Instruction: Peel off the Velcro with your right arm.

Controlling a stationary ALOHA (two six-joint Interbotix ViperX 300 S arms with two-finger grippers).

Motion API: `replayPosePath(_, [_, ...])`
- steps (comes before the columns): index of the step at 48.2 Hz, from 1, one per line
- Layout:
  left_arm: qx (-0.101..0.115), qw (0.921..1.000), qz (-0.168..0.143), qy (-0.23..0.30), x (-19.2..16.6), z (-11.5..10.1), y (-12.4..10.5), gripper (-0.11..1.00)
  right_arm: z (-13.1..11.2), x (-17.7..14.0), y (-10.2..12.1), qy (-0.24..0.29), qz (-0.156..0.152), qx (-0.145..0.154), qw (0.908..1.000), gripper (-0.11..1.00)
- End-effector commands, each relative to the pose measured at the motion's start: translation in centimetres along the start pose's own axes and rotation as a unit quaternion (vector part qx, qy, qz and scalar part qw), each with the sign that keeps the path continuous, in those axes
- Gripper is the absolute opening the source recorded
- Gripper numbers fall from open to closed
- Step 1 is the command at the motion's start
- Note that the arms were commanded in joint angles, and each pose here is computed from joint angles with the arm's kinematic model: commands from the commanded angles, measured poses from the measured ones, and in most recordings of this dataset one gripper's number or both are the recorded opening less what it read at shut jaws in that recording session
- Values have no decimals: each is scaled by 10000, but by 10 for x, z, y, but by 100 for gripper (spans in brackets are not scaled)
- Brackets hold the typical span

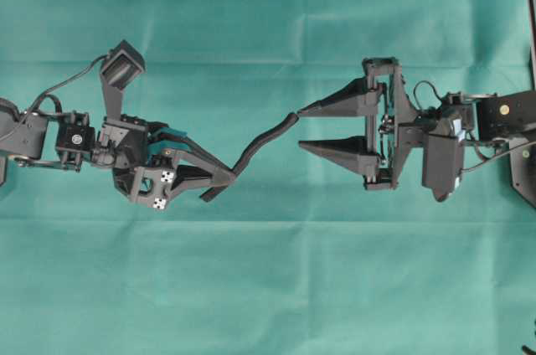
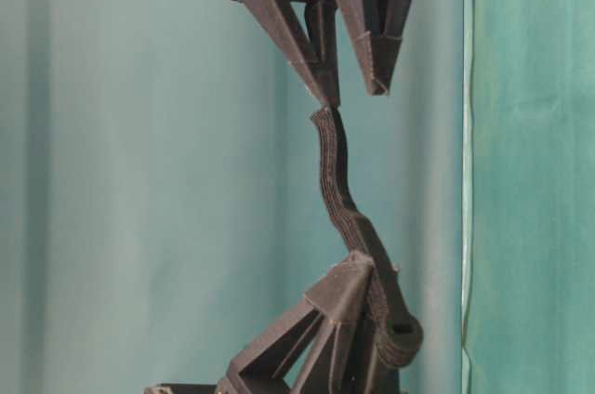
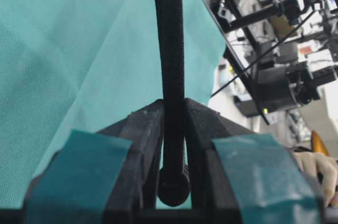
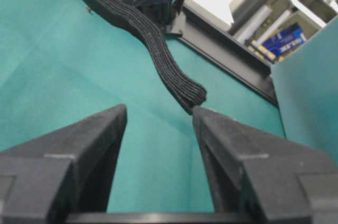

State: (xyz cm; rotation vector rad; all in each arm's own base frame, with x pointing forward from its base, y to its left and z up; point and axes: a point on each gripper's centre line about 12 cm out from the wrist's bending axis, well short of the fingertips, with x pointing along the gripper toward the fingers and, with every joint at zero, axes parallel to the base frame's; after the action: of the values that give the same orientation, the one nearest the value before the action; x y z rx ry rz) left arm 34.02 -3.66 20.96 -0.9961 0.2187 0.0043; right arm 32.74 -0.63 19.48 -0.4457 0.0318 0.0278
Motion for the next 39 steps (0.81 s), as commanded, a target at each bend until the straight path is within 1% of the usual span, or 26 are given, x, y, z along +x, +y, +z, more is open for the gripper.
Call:
replayPosePath(1, [-4, 9997, -184, -139, 0, 8, -11, 10, 8, 2, -2, -162, -31, -19, 9999, 13])
replayPosePath(17, [3, 9997, -186, -136, 1, 8, -11, 10, 6, 4, -1, -137, -13, -22, 9999, 11])
replayPosePath(22, [3, 9997, -186, -136, 1, 8, -11, 10, 6, 4, -1, -146, -11, -28, 9999, 6])
replayPosePath(25, [-4, 9997, -191, -143, 1, 9, -11, 10, 7, 4, -2, -150, -19, -23, 9999, 0])
replayPosePath(30, [-4, 9997, -191, -143, 1, 9, -11, 10, 7, 5, -2, -164, -26, -24, 9999, -5])
replayPosePath(39, [-4, 9997, -184, -139, 1, 8, -11, 10, 11, 7, -3, -222, -46, -32, 9997, -6])
